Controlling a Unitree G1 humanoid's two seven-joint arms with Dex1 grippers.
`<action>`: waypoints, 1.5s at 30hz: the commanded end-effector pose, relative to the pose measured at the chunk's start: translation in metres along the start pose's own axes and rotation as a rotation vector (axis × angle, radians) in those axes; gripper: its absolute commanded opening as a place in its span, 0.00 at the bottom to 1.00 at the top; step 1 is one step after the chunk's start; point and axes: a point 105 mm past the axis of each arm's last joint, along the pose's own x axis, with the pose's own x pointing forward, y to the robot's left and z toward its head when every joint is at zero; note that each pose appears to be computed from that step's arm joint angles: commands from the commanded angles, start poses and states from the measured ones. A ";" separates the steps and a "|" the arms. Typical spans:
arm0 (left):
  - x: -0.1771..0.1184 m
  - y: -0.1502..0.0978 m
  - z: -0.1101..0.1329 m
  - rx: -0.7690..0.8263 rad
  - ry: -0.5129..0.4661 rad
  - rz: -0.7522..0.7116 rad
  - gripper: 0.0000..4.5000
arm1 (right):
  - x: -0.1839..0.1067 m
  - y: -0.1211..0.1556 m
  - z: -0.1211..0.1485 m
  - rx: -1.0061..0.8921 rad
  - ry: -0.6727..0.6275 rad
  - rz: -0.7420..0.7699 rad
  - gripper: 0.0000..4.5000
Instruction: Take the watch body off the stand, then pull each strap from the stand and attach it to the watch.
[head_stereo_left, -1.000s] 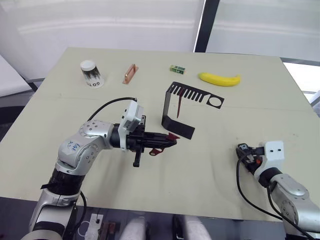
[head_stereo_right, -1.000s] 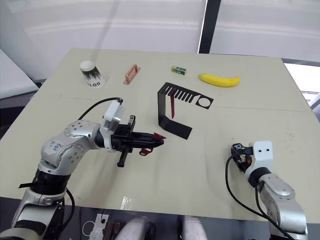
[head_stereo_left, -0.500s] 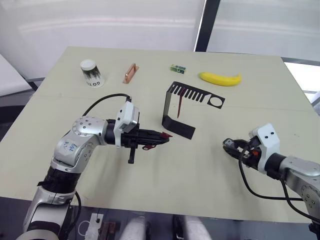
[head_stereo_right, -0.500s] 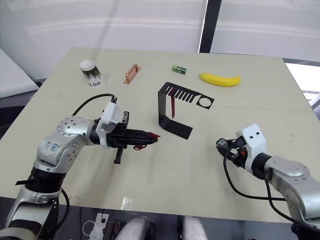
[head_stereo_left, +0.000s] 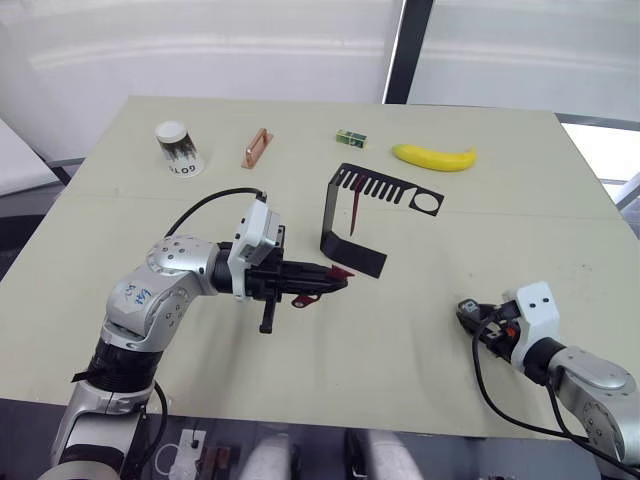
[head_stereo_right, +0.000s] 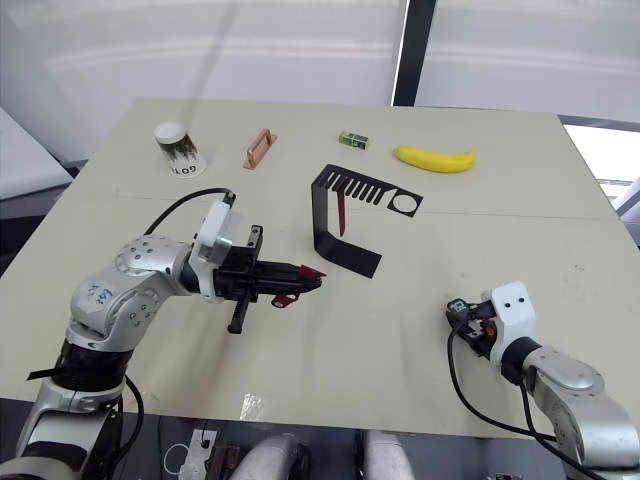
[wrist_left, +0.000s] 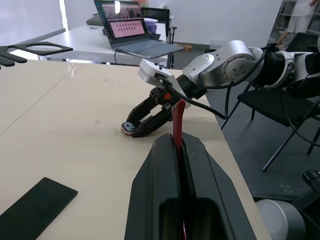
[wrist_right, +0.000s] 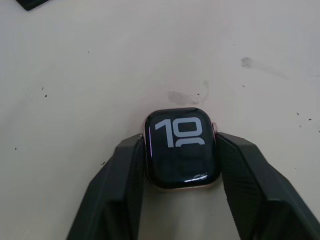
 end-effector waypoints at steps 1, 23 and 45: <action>0.002 -0.001 0.008 0.028 -0.014 -0.016 0.00 | -0.009 -0.003 -0.001 -0.015 -0.023 -0.021 0.90; 0.007 0.002 0.012 0.035 -0.027 -0.021 0.00 | 0.003 0.009 -0.009 0.084 -0.169 -0.110 0.94; 0.005 0.003 0.011 0.037 -0.028 -0.005 0.00 | -0.003 0.010 -0.017 0.074 -0.118 -0.103 0.82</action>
